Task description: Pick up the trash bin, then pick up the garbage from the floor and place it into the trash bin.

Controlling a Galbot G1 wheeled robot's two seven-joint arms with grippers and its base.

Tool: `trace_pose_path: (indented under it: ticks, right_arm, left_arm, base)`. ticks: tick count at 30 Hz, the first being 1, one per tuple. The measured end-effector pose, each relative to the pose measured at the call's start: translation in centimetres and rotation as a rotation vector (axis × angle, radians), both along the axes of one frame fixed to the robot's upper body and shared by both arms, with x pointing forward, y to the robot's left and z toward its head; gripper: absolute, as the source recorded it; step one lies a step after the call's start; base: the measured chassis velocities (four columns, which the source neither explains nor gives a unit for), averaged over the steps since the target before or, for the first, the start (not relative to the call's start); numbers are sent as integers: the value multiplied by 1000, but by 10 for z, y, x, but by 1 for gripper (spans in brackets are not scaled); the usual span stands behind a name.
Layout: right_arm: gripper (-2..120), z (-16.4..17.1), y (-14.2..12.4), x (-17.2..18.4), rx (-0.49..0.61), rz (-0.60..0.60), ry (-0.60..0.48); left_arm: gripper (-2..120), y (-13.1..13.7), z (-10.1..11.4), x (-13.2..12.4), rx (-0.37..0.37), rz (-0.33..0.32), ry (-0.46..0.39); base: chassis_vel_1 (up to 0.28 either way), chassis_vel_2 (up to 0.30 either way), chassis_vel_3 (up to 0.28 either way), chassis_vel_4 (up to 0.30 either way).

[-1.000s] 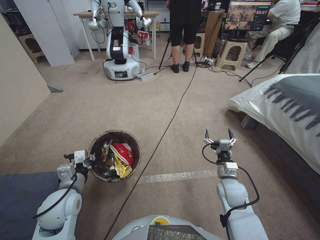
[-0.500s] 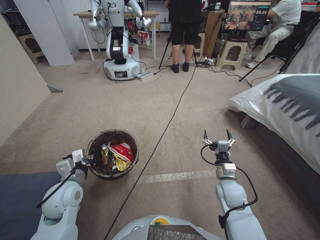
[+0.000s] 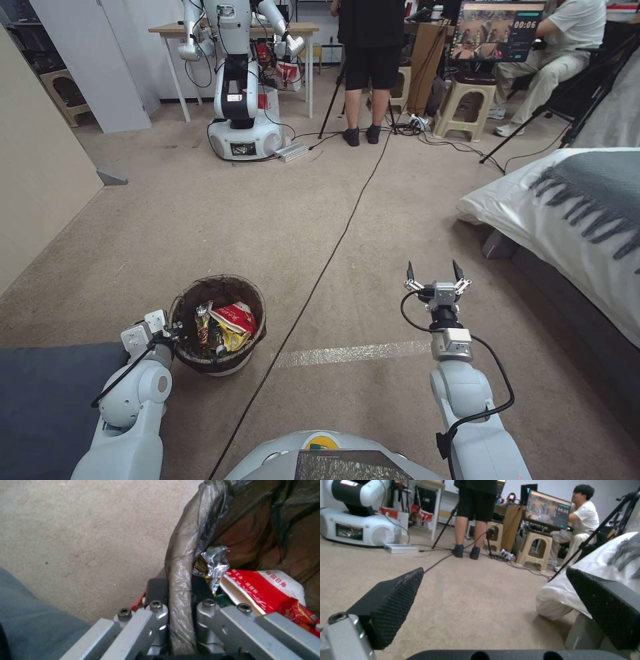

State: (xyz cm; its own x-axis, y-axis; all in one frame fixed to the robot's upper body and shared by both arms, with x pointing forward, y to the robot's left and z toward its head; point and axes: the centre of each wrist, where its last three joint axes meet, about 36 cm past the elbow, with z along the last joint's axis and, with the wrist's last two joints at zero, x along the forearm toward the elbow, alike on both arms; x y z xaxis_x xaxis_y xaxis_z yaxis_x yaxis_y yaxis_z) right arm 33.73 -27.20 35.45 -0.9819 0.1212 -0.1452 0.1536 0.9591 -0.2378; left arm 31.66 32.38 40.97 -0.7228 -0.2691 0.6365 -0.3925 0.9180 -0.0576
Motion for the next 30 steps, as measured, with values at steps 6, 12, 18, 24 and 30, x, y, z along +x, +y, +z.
trace_pose_path:
  ticks: [6, 12, 18, 24, 30]
  right_arm:
    - [100, -1, 1, -1, -4, 0, 2]
    - [100, -2, 2, -1, -4, 3, 3]
    - [100, -1, 2, -1, -6, 3, 3]
    - [100, -2, 2, -1, -6, 3, 4]
    - [100, -1, 2, 0, -5, 3, 5]
  left_arm:
    - [4, 1, -6, -1, -17, 6, 16]
    - [12, 1, -10, 0, -23, 13, 26]
    - [30, -3, -4, -3, -29, -8, 22]
    - [56, -12, 38, -13, 29, -31, -79]
    - [75, -21, 84, -25, 83, -61, -197]
  base:
    - [0, 0, 0, 0]
    - [0, 0, 0, 0]
    - [0, 0, 0, 0]
    - [0, 0, 0, 0]
    - [0, 0, 0, 0]
